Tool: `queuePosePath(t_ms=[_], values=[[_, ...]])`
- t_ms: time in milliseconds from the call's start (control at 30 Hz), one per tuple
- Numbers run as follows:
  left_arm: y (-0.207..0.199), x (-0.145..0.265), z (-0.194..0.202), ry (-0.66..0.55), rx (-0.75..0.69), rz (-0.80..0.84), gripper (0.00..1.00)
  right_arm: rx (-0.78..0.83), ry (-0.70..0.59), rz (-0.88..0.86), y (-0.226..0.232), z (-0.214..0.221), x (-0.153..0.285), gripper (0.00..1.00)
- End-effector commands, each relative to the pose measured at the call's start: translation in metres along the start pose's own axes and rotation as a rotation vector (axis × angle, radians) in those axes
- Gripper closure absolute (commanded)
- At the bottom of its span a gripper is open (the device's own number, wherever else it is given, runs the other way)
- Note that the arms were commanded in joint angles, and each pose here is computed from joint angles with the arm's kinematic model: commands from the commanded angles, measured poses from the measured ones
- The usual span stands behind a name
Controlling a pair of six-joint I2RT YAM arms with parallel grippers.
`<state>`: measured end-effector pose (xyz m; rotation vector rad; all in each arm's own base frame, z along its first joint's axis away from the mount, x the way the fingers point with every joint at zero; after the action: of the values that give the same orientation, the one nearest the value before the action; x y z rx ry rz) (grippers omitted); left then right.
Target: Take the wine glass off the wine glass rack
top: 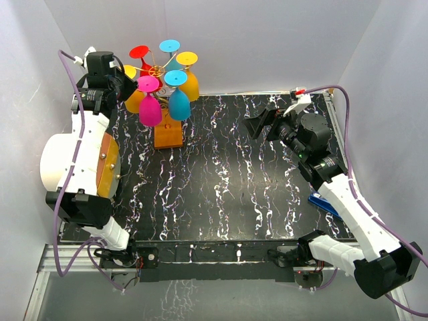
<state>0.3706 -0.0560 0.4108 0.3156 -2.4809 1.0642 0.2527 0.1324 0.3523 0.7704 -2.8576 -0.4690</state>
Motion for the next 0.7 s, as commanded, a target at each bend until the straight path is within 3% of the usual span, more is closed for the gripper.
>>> queuePosePath(t_ms=[0, 133, 667], values=[[-0.0091, 0.0284, -0.0121, -0.059, 0.026, 0.078, 0.92, 0.005, -0.065, -0.029, 0.0052, -0.0133, 0.0008, 0.02], [-0.0077, 0.0297, -0.011, -0.064, 0.038, 0.079, 0.92, 0.005, -0.067, -0.027, 0.0054, -0.0135, 0.0017, 0.02], [0.0004, 0.029, -0.0097, -0.098, 0.056, 0.043, 0.71, 0.003, -0.068, -0.022, 0.0047, -0.0123, 0.0026, 0.02]])
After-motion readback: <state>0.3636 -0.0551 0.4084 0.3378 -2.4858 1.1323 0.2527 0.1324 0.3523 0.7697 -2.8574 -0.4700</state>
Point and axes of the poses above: each gripper's point midway between its finger pads, its own x axis back along the fingers, its own y axis along the line the jaws close on, z = x × y, the point moved 9 cm from there along x, back along the fingers, and after that the axes turned 4 degrees about x, right-handed, at the moved point
